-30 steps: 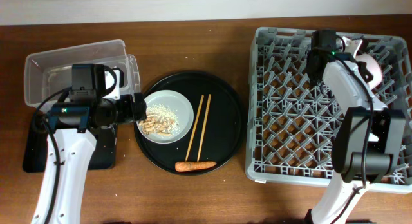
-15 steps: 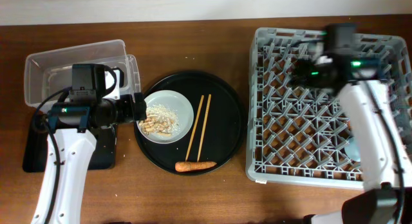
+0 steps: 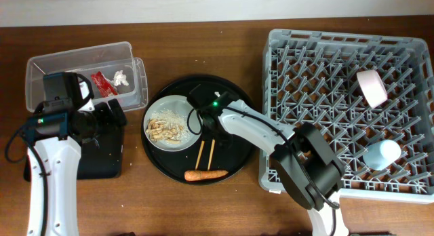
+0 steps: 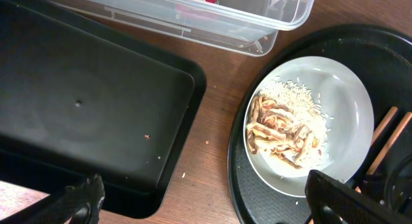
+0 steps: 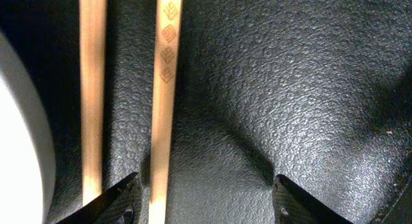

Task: Sort waste into correct bins and load items into the dishwasher rack
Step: 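Grasp a chopstick with the right gripper and place it in the rack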

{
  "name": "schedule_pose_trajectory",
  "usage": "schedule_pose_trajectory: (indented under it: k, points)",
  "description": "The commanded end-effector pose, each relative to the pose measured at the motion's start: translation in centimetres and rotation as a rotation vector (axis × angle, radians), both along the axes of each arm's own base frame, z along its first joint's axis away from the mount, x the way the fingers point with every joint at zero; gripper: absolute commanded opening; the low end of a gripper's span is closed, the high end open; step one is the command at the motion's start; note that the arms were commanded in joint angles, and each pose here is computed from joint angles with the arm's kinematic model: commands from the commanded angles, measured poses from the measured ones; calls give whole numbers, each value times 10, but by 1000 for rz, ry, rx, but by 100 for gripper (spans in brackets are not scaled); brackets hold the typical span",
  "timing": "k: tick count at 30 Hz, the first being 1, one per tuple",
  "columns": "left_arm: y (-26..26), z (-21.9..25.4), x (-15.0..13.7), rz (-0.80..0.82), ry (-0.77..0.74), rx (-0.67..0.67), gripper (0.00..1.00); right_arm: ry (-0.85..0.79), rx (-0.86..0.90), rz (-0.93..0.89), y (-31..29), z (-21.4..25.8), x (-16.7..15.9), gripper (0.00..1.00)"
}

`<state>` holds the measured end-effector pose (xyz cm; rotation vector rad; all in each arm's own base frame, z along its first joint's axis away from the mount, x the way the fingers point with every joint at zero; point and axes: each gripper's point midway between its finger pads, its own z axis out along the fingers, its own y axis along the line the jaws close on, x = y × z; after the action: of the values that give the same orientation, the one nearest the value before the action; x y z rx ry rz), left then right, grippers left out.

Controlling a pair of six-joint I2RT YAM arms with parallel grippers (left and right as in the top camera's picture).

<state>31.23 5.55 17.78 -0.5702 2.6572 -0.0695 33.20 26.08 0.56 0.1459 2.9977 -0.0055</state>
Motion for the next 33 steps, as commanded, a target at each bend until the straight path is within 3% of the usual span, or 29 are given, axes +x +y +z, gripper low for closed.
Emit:
schedule_pose_trajectory:
  k: [1, 3, 7, 10, 14, 20, 26, 30, 33]
  points:
    - [2, 2, 0, 19, -6, 2, 99, -4, -60, -51, -10, -12, 0, 63]
    - [2, 2, 0, 19, -5, 2, 99, 23, -64, -49, -10, -20, -4, 60]
    - [2, 2, 0, 19, -5, 2, 99, 33, -19, -48, -2, -21, -3, 31]
    - [2, 2, 0, 19, -5, 2, 99, 28, 62, -49, 15, -21, 1, 16]
    - [2, 2, 0, 19, -6, 2, 99, 13, 102, -47, 23, -19, 6, 4]
    - [2, 2, 0, 19, -6, 2, 99, -65, 160, -49, 21, 22, 22, 4]
    - [2, 2, 0, 19, -5, 1, 99, -280, 207, 98, 7, 113, 46, 4]
    - [2, 2, 0, 19, -5, 1, 99, -318, 62, 139, -106, 174, 47, 4]
    - [1, 2, 0, 17, -6, -2, 99, -187, -23, 37, -212, 170, 37, 4]
